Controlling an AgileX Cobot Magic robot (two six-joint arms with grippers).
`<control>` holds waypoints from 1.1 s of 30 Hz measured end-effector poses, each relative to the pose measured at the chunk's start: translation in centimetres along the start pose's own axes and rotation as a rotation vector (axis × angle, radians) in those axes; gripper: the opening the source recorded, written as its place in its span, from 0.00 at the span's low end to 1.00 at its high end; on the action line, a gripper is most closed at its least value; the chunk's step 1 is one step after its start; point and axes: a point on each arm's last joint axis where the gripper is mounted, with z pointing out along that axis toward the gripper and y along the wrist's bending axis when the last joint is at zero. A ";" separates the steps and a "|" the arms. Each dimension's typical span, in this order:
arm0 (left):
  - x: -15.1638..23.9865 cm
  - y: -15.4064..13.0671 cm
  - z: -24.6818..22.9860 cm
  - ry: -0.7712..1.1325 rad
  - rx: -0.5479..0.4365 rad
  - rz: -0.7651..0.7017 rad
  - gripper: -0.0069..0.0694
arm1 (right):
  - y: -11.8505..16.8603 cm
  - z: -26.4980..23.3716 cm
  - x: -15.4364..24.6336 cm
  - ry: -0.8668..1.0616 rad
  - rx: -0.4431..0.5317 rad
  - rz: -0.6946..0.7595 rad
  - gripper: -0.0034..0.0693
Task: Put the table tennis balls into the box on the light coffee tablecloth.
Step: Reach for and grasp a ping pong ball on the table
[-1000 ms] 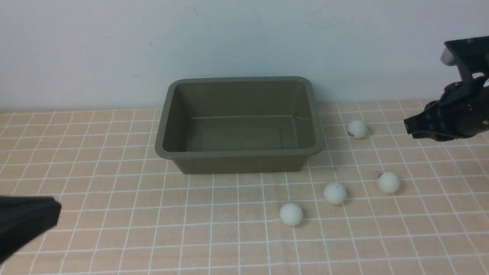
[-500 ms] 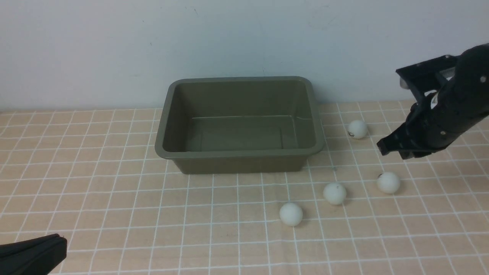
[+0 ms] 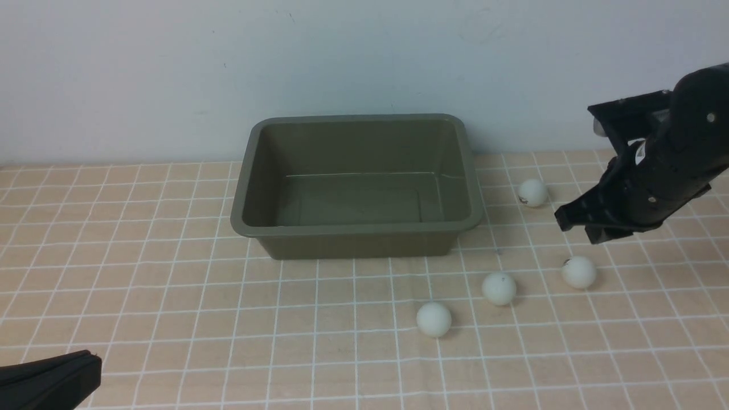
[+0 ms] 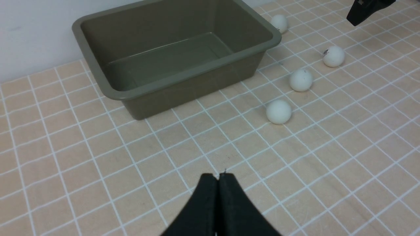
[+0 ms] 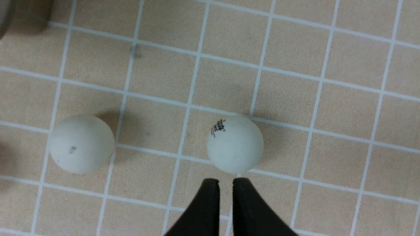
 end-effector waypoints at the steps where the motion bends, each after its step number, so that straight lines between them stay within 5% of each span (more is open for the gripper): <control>1: 0.0 0.0 0.0 0.000 0.000 0.000 0.00 | 0.0 0.0 0.0 0.001 -0.001 0.001 0.21; 17: 0.0 0.0 0.0 0.000 0.001 0.000 0.00 | 0.1 1.7 -0.6 0.020 -0.003 0.000 0.82; 33: 0.0 0.0 0.0 0.000 0.001 0.005 0.00 | -0.1 6.4 -0.9 0.117 0.030 -0.036 0.86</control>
